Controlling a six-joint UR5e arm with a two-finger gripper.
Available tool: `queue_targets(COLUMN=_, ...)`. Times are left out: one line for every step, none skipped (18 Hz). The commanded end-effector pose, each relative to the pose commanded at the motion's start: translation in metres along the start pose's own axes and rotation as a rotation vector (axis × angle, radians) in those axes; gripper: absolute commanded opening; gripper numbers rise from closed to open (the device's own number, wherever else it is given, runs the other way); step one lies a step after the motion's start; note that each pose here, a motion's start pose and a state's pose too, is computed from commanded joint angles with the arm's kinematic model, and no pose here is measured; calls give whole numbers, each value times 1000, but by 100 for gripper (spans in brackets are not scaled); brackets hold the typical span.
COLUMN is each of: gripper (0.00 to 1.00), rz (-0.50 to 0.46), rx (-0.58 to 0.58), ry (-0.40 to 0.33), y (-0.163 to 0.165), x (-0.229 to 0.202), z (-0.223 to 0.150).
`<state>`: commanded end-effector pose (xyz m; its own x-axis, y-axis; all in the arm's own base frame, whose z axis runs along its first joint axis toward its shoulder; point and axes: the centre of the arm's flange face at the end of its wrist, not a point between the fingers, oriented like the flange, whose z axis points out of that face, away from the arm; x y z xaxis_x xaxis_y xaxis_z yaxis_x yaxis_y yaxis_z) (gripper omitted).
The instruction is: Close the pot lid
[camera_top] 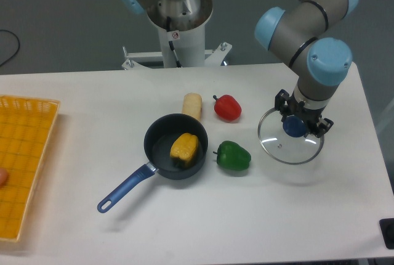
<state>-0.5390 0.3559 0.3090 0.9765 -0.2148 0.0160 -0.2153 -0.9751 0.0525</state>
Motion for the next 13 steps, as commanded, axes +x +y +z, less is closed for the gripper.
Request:
queue_targets(gripper=58, rz=-1, rx=1, ry=5, y=-1, x=2, z=3)
queue_targets(gripper=58, rz=-1, rx=1, ry=5, y=-1, x=2, z=3)
queue_targets(gripper=58, rz=-3, rx=4, ry=2, y=-1, x=2, z=1)
queue_targets(gripper=58, rz=-5, rx=4, ry=2, y=-1, x=2, z=1)
queue_targets(gripper=58, rz=-5, rx=4, ry=2, y=-1, x=2, z=1)
queue_targets(gripper=58, rz=-5, rx=5, ry=1, y=-1, x=1, z=0)
queue_targets(gripper=58, rz=-6, rx=6, ry=0, y=0, x=2, z=-1)
queue_targets(gripper=58, rz=-6, rx=10, ry=-6, y=0, x=2, z=-4)
queue_targets(gripper=58, rz=-7, rx=11, ry=-9, y=0, x=3, z=-6)
queue_targets(gripper=58, rz=-5, rx=9, ry=-8, y=-1, x=4, z=-7)
queue_targets(gripper=58, rz=-5, rx=11, ry=-8, y=-2, x=5, z=-7)
queue_targets(gripper=58, rz=-5, rx=11, ry=-9, y=-3, x=5, z=-8)
queue_targets(gripper=58, rz=-8, rx=11, ry=-9, y=-4, x=6, z=-8)
